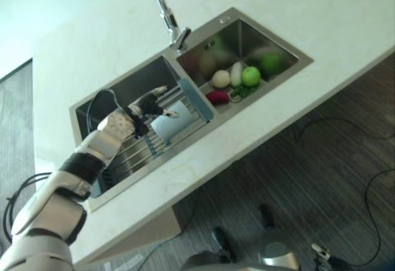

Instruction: Place the dishes in the dishwasher.

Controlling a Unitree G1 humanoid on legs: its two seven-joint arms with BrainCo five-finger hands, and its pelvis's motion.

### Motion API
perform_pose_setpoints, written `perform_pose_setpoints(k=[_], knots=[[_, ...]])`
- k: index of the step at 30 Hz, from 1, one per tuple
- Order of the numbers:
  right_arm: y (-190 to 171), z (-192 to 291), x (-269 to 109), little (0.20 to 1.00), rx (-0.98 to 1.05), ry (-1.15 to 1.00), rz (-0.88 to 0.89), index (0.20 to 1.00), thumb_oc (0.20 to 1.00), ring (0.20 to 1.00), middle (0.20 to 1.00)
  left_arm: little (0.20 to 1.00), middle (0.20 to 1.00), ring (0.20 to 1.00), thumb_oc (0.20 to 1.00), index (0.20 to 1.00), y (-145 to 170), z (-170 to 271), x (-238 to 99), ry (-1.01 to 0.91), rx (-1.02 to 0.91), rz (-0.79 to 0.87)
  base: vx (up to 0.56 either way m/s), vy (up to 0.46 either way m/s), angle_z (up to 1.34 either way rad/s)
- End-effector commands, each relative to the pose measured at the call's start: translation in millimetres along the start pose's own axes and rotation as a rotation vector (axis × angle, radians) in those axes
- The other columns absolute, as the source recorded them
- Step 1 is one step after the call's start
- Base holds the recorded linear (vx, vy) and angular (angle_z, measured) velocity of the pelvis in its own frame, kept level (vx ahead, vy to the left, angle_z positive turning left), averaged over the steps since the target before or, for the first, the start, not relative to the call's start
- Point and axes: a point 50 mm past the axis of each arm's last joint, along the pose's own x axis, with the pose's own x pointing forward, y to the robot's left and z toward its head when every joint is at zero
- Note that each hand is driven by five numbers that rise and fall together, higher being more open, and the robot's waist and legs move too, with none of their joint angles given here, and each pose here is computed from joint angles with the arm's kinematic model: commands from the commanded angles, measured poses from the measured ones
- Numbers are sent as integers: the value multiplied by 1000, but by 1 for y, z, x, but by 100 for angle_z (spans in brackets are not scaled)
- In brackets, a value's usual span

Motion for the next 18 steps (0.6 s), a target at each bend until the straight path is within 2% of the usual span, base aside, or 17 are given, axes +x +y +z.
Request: perform_pose_setpoints(k=[1, 9, 18], knots=[[4, 6, 3, 1000, -1, -14, 3, 1000, 1000, 1000, 1000, 1000, 1000, 1000, 1000, 1000, 47, 16, 2, -19, 55, 150, -85, 17, -9], [7, 18, 6, 1000, 10, -40, -12, 1000, 1000, 1000, 1000, 1000, 1000, 1000, 1000, 1000, 41, 14, 4, 38, 87, 55, -56, 3, -3], [18, 29, 10, 1000, 27, -95, 29, 1000, 1000, 1000, 1000, 1000, 1000, 1000, 1000, 1000, 44, 18, 0, 33, 80, 38, -38, 1, 1]])
